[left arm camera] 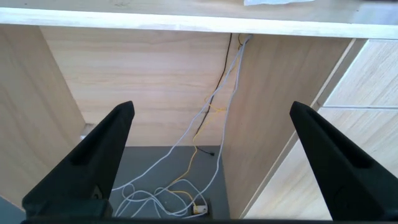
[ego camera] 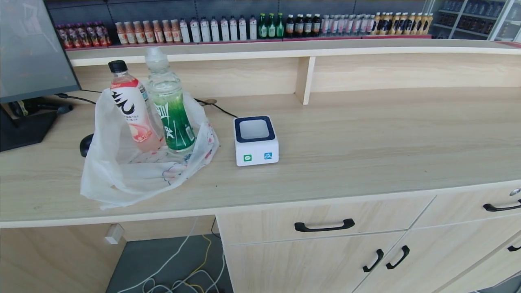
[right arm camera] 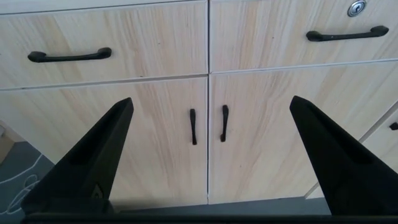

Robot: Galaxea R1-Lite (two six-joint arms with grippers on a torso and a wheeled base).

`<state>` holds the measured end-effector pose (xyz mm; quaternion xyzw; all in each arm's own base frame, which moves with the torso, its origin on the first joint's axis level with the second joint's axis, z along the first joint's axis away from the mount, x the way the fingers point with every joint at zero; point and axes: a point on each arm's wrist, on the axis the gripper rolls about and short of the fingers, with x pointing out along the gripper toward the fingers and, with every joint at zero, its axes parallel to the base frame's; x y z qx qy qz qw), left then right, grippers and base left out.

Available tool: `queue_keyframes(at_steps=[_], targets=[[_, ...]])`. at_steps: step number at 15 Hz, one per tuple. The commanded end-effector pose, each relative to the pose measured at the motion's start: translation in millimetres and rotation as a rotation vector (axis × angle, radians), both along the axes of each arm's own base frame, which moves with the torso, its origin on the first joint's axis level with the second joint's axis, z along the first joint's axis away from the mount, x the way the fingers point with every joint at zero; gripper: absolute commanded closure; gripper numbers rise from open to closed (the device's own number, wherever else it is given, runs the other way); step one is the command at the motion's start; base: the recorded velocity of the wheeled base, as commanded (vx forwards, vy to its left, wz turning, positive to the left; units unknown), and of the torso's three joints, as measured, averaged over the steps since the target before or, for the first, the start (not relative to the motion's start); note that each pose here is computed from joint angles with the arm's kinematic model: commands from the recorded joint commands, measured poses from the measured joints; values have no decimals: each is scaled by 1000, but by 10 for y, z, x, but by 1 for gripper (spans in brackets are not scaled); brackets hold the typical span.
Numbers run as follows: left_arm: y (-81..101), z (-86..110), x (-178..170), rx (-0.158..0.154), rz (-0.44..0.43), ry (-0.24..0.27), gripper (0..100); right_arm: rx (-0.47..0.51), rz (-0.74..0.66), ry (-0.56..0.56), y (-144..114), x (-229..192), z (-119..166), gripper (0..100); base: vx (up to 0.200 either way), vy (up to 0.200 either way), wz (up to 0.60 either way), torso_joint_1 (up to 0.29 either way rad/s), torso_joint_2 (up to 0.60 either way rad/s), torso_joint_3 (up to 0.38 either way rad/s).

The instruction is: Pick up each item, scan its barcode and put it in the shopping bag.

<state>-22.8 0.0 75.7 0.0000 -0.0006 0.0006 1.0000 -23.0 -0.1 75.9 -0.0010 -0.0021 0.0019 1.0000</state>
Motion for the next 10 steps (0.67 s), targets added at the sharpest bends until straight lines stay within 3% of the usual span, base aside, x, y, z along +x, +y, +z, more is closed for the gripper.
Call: queue_keyframes(at_steps=[1,10], targets=[[0,1,0,0,2,-2,0,-1,1,4,0,2,-4,0,0,0,0,0,0,0],[0,1,0,5,2,-2,0,-6,1,4,0,2,-4,0,0,0,0,0,0,0]])
